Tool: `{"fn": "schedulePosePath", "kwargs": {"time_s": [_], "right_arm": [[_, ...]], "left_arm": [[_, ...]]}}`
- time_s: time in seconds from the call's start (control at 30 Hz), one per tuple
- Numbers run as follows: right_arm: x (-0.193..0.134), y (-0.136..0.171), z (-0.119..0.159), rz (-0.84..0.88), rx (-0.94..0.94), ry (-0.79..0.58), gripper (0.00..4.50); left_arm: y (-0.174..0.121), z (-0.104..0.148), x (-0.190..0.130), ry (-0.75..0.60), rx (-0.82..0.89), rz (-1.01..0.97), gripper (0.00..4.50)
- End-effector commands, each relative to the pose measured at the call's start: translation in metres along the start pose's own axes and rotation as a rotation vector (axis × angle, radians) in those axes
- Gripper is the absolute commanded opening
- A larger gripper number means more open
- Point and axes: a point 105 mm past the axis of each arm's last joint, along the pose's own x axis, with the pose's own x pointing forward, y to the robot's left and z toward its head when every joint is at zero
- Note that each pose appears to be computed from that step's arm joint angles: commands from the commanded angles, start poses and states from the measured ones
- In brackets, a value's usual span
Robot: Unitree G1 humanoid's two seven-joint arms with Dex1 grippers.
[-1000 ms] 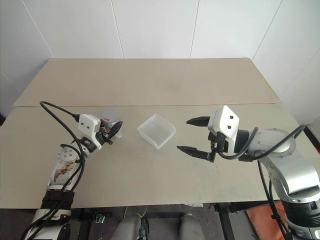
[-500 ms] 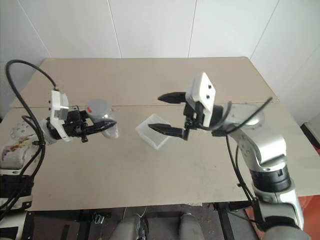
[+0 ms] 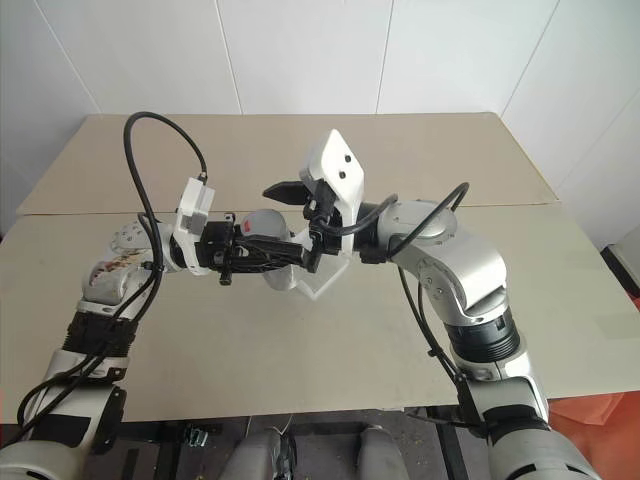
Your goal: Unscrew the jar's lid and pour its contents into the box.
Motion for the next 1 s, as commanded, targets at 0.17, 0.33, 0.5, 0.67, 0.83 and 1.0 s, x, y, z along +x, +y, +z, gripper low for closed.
{"fn": "schedulePosePath", "kwargs": {"time_s": [0.17,0.33,0.5,0.67,0.83,1.0], "right_arm": [[0.005,0.003,0.005,0.042,-0.010,-0.008,4.50],[0.008,0.001,0.004,0.050,0.002,-0.013,4.11],[0.007,0.001,0.005,0.106,0.010,-0.031,2.74],[0.003,0.019,0.003,0.455,-0.043,-0.094,2.74],[0.008,0.014,-0.003,0.773,-0.077,-0.094,2.74],[0.028,-0.001,-0.007,0.753,-0.114,-0.054,2.74]], "left_arm": [[0.000,0.013,0.002,-0.005,0.077,-0.029,1.94],[0.000,0.013,0.001,-0.002,0.087,-0.029,1.94],[-0.001,0.015,0.001,-0.007,0.092,-0.030,1.94],[-0.007,0.028,0.004,-0.020,0.111,-0.113,1.94],[-0.022,0.038,0.008,-0.002,0.126,-0.273,1.94],[-0.027,0.036,0.010,0.004,0.118,-0.303,1.94]]}}
